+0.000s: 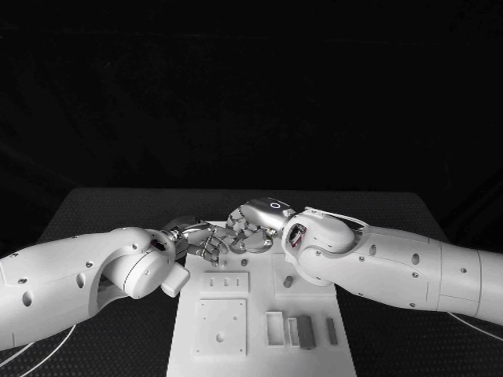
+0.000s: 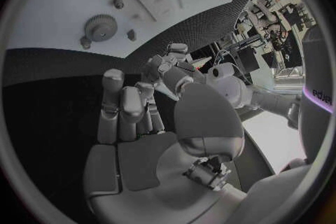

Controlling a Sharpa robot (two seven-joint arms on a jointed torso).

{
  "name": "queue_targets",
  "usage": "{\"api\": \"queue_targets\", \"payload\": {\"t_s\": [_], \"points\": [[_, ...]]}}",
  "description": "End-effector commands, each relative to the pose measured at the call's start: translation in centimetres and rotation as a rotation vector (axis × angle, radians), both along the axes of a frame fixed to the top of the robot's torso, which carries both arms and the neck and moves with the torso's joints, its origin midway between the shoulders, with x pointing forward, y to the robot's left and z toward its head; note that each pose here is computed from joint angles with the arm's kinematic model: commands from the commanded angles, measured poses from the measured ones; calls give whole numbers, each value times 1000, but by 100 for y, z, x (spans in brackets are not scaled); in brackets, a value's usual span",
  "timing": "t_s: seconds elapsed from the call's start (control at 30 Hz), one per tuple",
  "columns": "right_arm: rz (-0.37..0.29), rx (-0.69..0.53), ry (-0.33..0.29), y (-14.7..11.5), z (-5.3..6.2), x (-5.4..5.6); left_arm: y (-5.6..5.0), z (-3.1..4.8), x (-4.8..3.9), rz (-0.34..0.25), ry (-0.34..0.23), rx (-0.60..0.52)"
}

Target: Assemble the parts on the task board

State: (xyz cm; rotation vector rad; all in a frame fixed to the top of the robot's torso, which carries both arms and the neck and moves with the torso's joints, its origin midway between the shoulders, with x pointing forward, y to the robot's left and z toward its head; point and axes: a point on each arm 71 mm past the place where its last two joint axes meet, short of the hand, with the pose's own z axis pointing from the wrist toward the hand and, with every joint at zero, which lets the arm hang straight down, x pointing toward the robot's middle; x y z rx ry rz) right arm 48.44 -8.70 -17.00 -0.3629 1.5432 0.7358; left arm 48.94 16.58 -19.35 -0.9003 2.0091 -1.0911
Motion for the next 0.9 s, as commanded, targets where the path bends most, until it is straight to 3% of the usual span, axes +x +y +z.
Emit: {"api": "queue_targets", "payload": {"t_s": [0.03, 0.9], "points": [[18, -13, 15, 22, -31, -24, -14, 37, 9, 6, -17, -14], [15, -18, 20, 19, -51, -19, 6, 32, 10, 36, -13, -1]]}}
